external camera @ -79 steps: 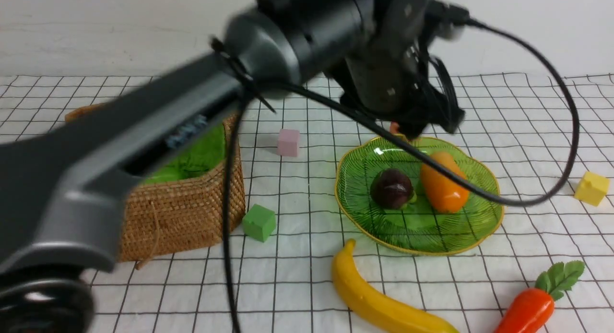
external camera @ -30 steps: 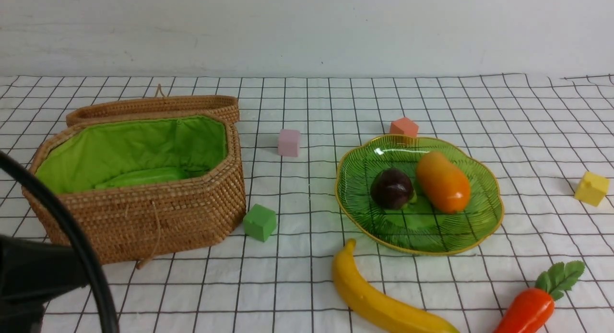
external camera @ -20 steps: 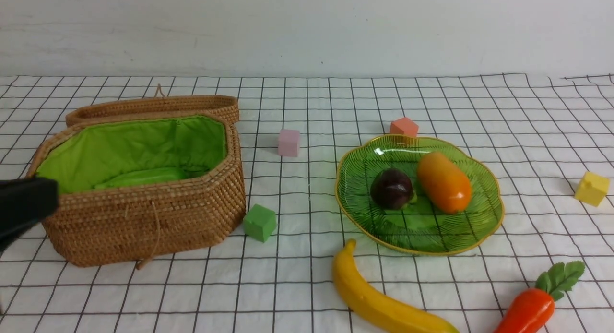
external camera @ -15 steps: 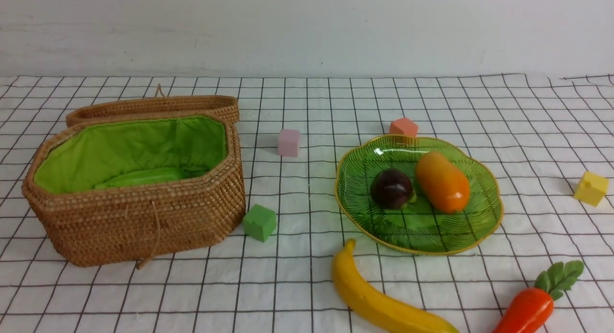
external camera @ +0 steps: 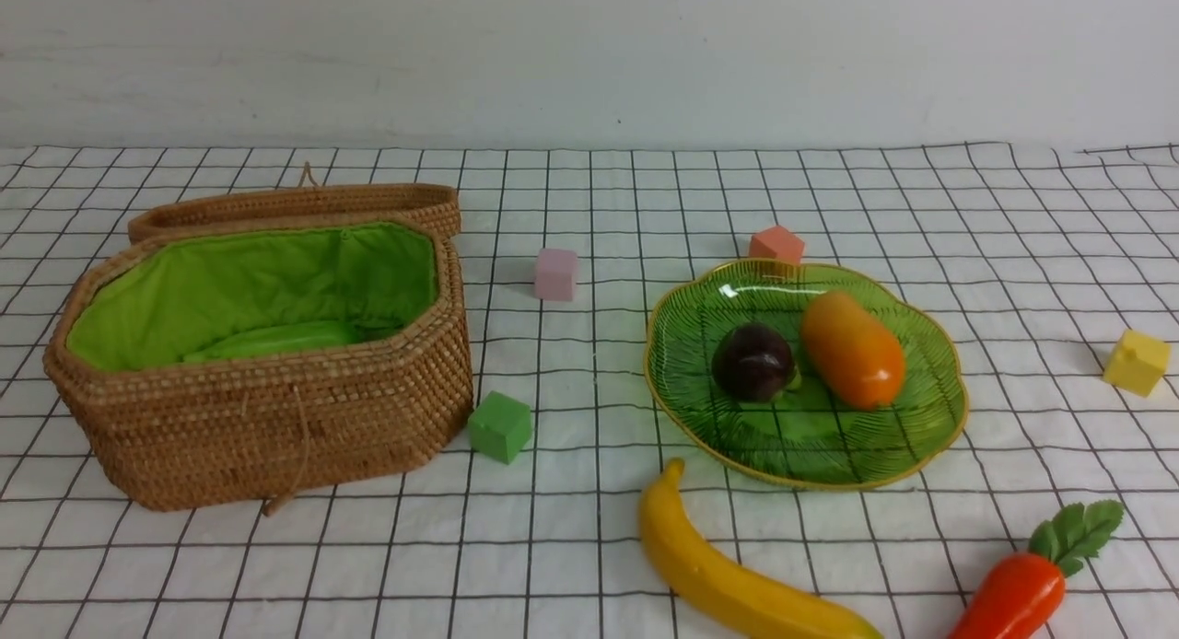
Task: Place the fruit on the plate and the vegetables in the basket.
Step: Use the right arm to grab a carrot and put it into the left basket
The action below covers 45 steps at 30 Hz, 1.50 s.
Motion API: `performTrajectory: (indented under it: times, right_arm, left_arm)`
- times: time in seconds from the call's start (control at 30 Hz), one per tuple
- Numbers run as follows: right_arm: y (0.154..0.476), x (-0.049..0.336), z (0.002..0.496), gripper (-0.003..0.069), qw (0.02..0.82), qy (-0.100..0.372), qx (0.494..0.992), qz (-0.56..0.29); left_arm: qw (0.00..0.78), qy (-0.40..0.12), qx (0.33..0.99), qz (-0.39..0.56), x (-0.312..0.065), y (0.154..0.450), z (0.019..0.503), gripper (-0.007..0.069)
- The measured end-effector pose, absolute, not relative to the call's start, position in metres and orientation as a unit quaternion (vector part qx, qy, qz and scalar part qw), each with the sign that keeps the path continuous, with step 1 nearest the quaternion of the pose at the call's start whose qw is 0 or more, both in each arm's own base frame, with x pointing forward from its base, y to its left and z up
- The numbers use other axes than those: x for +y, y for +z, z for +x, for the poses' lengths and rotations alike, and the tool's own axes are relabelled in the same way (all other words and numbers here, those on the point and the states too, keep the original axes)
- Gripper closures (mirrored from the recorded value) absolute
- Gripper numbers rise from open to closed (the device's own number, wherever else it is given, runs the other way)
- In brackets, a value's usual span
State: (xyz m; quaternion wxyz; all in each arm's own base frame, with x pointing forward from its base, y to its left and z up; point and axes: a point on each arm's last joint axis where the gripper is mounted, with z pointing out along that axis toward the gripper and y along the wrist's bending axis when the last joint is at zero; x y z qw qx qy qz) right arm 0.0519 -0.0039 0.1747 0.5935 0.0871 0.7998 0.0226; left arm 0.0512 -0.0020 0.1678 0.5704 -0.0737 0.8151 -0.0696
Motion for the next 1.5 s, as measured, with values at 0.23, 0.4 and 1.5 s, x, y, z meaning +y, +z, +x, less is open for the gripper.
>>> performTrajectory:
  times: [0.23,0.4,1.5]
  right_arm:
    - [0.175,-0.004,0.052,0.0417,0.593,0.023,0.8,0.087]
    - [0.175,-0.004,0.052,0.0417,0.593,0.023,0.8,0.087]
    - [0.324,-0.003,0.019,0.0416,0.892,0.14,0.417,0.104]
  left_arm:
    - [0.579,-0.068,0.808,-0.085,-0.001,0.169,0.052,0.0623]
    - [0.58,-0.068,0.808,-0.085,-0.001,0.169,0.052,0.0617]
    - [0.579,-0.068,0.808,-0.085,-0.001,0.169,0.052,0.0586]
